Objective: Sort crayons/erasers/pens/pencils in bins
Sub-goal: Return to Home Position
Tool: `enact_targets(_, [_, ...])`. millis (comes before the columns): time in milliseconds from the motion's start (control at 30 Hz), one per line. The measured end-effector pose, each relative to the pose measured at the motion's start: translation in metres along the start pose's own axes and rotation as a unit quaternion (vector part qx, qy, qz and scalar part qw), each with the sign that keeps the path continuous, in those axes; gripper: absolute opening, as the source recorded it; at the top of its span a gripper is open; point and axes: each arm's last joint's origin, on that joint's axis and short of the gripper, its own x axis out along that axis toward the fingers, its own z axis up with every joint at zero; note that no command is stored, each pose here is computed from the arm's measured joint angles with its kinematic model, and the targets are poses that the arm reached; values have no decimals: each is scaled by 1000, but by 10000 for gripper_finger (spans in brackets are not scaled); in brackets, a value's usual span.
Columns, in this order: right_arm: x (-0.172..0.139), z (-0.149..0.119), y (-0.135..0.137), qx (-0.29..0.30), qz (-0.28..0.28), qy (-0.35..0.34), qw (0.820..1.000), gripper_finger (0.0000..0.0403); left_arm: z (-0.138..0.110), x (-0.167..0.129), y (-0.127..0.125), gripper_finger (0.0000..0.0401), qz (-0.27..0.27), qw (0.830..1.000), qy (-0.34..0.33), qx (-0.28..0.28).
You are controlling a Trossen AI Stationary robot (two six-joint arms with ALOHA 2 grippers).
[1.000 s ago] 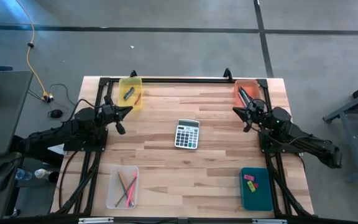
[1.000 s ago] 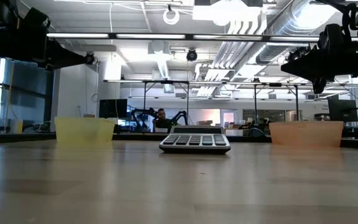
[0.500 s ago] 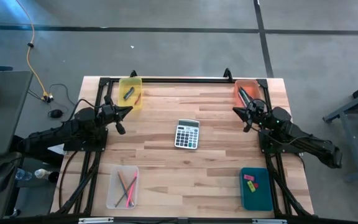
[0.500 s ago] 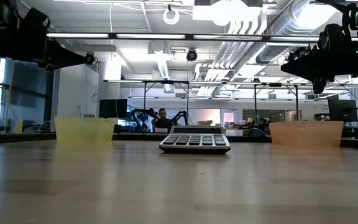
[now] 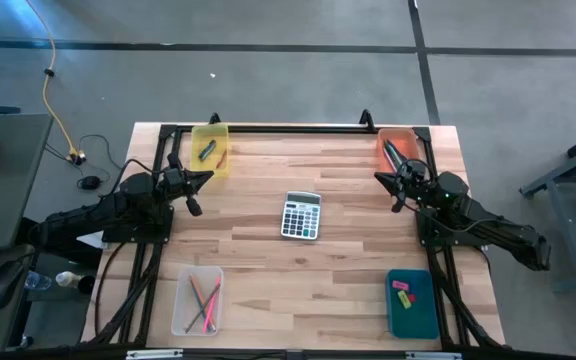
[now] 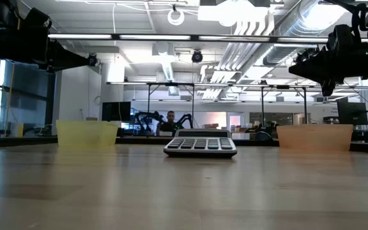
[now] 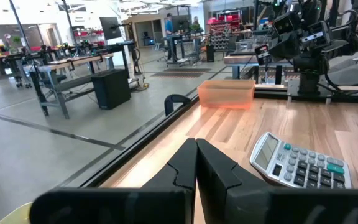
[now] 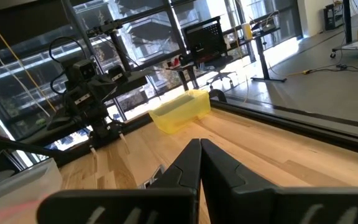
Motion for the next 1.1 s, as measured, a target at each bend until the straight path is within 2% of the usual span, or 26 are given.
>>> enact_targets(333, [0, 0, 0, 0, 0, 0, 1000, 0, 0, 0, -2, 0, -4, 1000, 1, 1])
enact_targets(500, [0, 0, 0, 0, 0, 0, 1000, 0, 2, -2, -13, 1, -49, 999, -3, 2])
enact_targets(567, [0, 0, 0, 0, 0, -1, 1000, 0, -1, -2, -17, 0, -82, 997, 7, 8])
enact_targets(700, [0, 0, 0, 0, 0, -1, 1000, 0, 0, -3, -21, 1, -108, 994, 7, 9])
enact_targets(1100, [0, 0, 0, 0, 0, 0, 1000, 0, 0, -3, -21, 1, -112, 994, 6, 9])
